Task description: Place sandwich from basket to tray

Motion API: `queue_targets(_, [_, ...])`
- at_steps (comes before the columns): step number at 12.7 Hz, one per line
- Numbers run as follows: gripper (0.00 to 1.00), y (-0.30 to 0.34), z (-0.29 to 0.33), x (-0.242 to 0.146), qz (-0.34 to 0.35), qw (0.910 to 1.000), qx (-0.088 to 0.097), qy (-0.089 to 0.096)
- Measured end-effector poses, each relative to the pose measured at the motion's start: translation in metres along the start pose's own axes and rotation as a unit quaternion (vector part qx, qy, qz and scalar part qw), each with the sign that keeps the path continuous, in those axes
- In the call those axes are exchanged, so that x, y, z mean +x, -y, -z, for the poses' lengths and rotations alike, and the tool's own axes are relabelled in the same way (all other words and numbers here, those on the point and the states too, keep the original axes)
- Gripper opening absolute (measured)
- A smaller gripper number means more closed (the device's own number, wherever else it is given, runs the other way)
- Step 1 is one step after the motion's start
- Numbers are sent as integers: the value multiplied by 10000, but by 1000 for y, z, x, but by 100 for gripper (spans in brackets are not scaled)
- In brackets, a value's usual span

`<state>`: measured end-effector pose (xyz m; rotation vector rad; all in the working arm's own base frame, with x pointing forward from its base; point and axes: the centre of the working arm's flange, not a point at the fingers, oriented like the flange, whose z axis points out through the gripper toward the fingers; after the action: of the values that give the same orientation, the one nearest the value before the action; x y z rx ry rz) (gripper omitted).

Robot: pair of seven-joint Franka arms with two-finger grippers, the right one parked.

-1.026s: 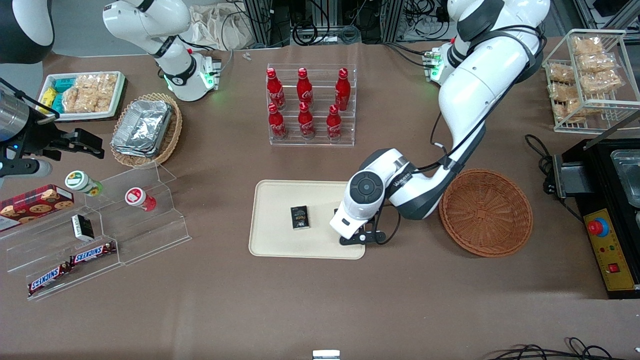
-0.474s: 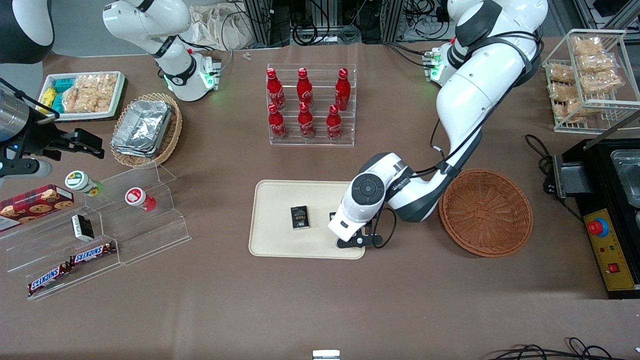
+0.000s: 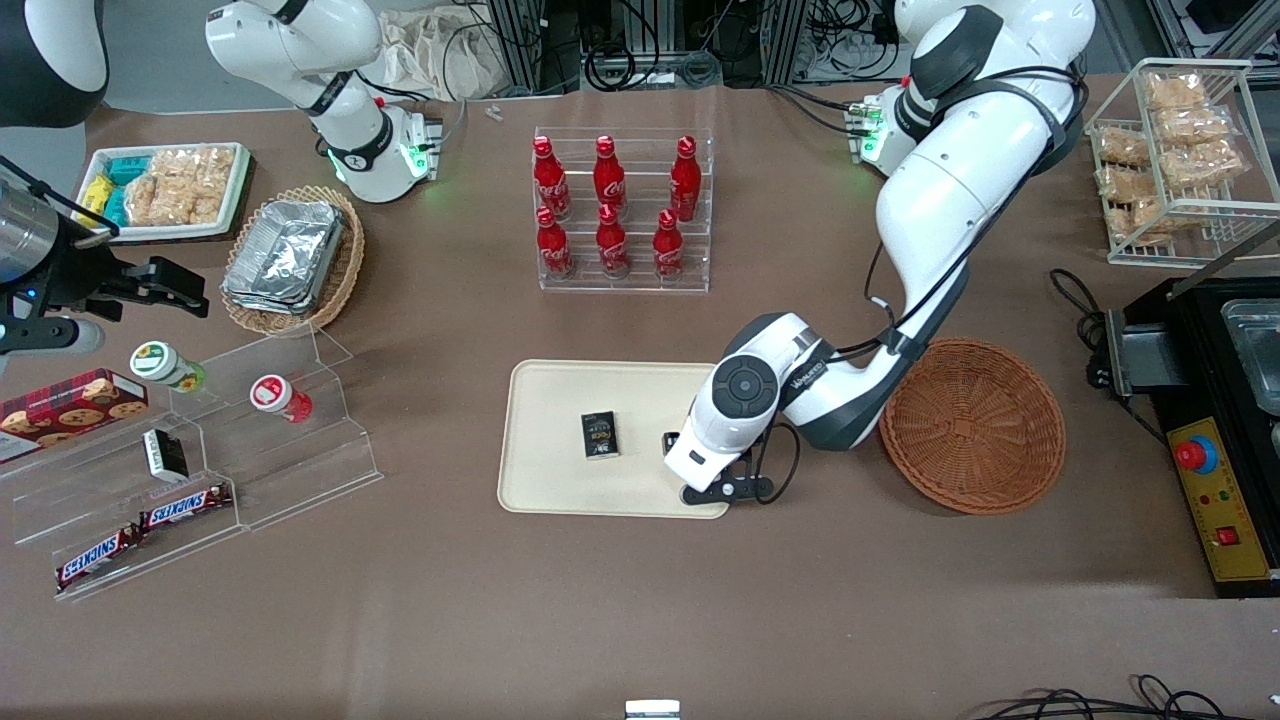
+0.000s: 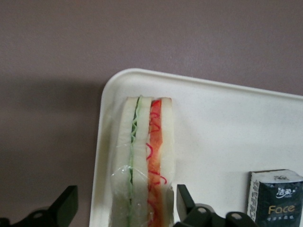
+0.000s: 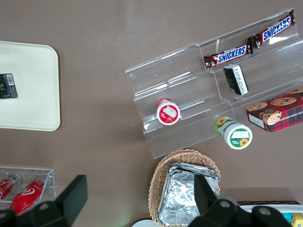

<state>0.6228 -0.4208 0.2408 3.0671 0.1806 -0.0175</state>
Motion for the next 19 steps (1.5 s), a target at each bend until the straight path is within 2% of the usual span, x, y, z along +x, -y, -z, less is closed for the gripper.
queue_targets(2, [99,16,36,14,139,9997,203,-65])
queue_targets(5, [100,59,115,31,408,9967,684,-166])
queue_targets(6, [100,73,141,34,521,9959,709,-226])
queue_targets(7, [99,88,167,37,629,9957,630,-245])
queue_targets(8, [99,107,191,39,654,9965,485,-185])
queue_targets(10, [99,158,235,39,494,9984,242,130])
queue_targets(11, [99,188,256,37,350,9988,222,271])
queue_targets(13, [99,237,285,31,69,9987,364,357])
queue_targets(15, [99,265,299,24,-175,9980,504,349])
queue_targets(17, [100,282,307,16,-277,9978,504,333])
queue_targets(19, [100,290,318,14,-209,9986,446,194])
